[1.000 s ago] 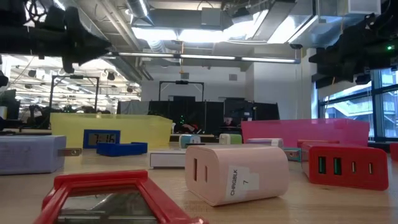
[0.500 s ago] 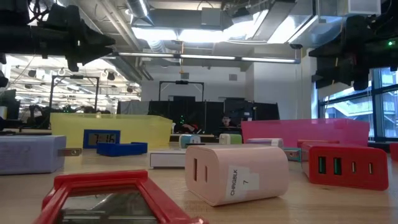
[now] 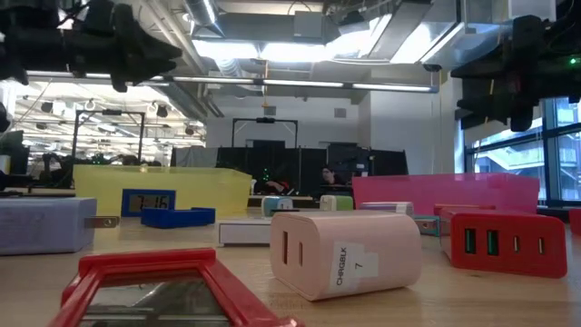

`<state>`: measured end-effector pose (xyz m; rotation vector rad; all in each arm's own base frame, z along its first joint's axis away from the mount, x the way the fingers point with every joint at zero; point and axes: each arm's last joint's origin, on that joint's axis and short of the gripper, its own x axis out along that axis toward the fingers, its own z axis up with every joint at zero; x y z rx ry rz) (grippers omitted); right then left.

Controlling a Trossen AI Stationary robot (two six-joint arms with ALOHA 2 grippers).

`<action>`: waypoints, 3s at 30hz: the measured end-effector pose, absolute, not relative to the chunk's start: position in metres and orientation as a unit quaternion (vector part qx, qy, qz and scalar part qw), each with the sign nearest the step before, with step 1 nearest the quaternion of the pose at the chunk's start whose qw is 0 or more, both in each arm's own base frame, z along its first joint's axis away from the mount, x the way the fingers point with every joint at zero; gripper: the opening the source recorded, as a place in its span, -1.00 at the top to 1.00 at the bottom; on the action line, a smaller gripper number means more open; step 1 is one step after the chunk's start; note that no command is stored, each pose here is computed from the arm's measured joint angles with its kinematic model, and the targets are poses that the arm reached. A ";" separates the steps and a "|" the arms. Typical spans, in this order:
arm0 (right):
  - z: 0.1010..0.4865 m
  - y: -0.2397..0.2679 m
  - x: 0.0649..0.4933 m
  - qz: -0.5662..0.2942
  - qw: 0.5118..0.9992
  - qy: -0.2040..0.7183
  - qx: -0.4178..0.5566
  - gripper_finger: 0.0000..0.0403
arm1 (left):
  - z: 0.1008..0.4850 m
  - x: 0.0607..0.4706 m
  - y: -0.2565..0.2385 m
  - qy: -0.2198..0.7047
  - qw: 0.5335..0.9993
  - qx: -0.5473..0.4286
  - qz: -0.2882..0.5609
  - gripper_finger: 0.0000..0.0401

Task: Pick & Place Office items
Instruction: Put the top blue digital clock into the pink bin

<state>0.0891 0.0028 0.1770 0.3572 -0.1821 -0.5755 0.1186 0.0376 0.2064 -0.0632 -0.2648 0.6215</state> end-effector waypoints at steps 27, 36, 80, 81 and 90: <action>0.176 0.003 0.089 -0.281 0.941 -0.083 0.171 -0.82 | 0.217 0.195 0.028 0.157 0.967 -0.186 0.079 -0.08; 0.176 0.003 0.089 -0.285 0.949 -0.068 0.119 -0.82 | 0.186 0.179 -0.003 0.344 0.918 -0.183 0.067 -0.08; 0.176 0.003 0.089 -0.286 0.952 -0.061 0.096 -0.82 | 0.135 0.168 -0.027 0.447 0.873 -0.050 0.190 -0.06; 0.176 0.003 0.089 -0.285 0.952 -0.061 0.096 -0.82 | 0.133 0.166 -0.027 0.450 0.871 -0.051 0.191 -0.06; 0.176 0.003 0.089 -0.286 0.952 -0.061 0.096 -0.82 | 0.123 0.164 -0.026 0.415 0.890 -0.049 0.184 -0.06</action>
